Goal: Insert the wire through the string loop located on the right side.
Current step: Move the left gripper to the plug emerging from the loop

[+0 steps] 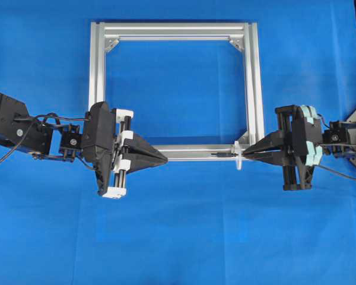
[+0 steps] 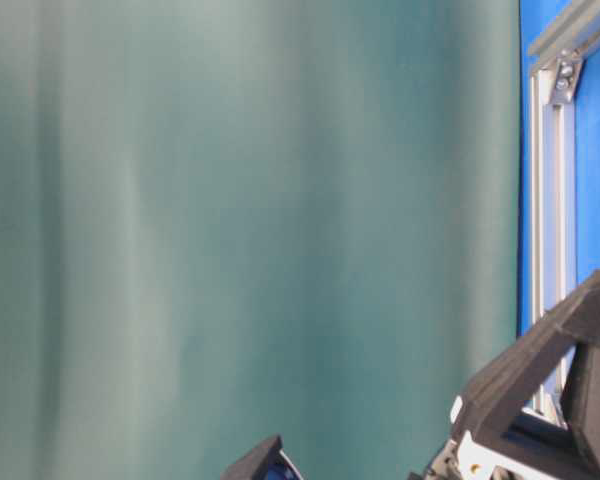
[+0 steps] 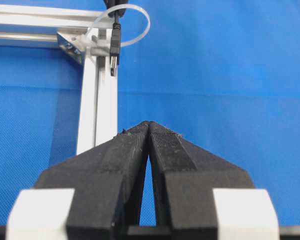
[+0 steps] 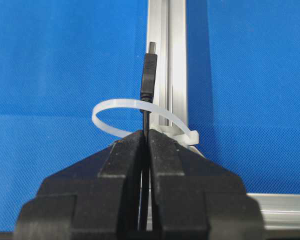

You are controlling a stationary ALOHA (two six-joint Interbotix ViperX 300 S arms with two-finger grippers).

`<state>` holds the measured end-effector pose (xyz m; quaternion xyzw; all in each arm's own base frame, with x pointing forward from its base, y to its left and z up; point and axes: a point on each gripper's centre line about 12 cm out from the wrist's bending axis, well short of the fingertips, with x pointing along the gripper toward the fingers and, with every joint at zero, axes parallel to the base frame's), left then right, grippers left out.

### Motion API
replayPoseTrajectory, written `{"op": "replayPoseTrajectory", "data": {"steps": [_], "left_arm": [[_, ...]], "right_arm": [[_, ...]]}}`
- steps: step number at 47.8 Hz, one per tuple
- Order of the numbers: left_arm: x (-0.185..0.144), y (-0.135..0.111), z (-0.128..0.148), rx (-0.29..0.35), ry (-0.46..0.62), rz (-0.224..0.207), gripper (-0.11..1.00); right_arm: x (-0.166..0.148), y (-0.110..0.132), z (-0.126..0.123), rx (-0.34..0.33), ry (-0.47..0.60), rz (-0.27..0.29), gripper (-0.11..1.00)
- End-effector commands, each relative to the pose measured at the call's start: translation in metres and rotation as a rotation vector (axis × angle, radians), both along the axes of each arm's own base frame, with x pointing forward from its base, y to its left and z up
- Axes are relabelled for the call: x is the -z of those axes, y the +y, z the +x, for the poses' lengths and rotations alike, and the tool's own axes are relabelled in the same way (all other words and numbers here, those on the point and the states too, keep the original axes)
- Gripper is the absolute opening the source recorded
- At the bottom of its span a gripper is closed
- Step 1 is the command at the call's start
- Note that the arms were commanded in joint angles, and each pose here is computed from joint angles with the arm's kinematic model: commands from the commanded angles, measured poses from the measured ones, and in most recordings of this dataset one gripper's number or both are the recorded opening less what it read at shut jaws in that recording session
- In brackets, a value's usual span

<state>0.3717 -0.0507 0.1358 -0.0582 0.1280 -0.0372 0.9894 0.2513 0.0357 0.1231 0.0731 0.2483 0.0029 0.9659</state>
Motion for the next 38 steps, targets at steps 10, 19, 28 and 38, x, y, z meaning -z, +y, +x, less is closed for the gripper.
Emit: {"op": "replayPoseTrajectory", "data": {"steps": [10,19,28,38], "left_arm": [[-0.021,0.003,0.039,-0.014,-0.013,0.006,0.0],[-0.03,0.009,0.077,-0.032,-0.002,0.004,0.0],[-0.039,0.009,0.107,-0.034,-0.001,0.005,0.0],[-0.036,0.01,0.116,-0.031,0.036,0.008,0.0]], "right_arm": [[-0.008,0.0,0.006,0.007,-0.034,0.007,-0.04],[-0.007,0.0,0.006,0.007,-0.033,0.006,-0.04],[-0.007,0.0,0.006,0.006,-0.031,0.007,-0.04],[-0.008,0.0,0.007,0.007,-0.036,0.007,-0.04]]}}
